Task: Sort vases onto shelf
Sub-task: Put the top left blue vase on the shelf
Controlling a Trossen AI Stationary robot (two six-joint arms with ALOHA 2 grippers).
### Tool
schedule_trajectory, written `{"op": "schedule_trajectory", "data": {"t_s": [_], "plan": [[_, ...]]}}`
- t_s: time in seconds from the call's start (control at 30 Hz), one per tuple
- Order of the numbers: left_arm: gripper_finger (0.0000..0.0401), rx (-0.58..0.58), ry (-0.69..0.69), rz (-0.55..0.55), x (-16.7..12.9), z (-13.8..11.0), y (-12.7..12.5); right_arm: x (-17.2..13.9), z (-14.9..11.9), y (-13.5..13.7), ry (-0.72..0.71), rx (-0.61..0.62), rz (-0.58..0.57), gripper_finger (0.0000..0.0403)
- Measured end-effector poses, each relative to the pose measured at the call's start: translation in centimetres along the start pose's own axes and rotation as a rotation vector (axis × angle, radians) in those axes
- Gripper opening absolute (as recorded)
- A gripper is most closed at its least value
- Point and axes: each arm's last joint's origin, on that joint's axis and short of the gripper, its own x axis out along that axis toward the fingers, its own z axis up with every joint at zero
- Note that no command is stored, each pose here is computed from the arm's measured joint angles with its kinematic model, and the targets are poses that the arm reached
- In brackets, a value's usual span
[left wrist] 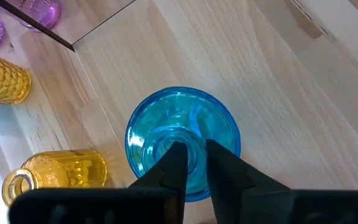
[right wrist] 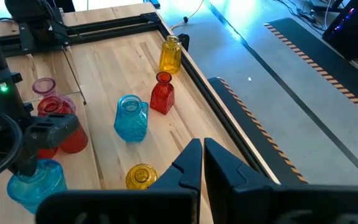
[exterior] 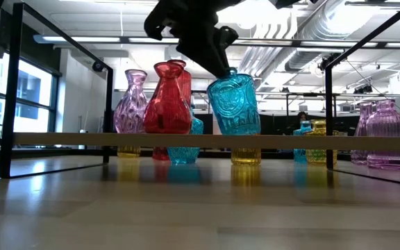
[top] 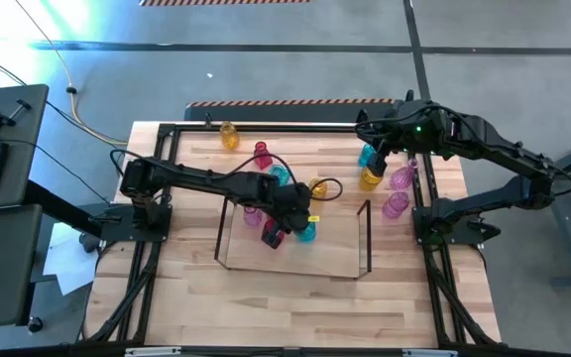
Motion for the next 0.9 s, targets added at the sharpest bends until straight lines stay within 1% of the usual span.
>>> {"op": "schedule_trajectory", "data": {"t_s": [0.3, 0.53, 0.8, 0.9], "plan": [[0.0087, 0.0, -0.002, 0.003, 0.0, 0.0, 0.0, 0.0, 0.0, 0.0, 0.0, 0.0, 0.0, 0.0], [0.0103, 0.006, -0.01, 0.006, -0.1, 0.1, 0.0, 0.0, 0.0, 0.0, 0.0, 0.004, 0.0, 0.0], [0.0103, 0.048, -0.048, 0.035, -2.5, 1.8, 0.9, 0.0, 0.0, 0.0, 0.001, 0.027, 0.0, 0.0], [0.0103, 0.058, -0.076, 0.092, -4.3, 2.2, 1.4, 0.0, -0.2, 0.1, 0.015, 0.022, 0.002, 0.0]]}}
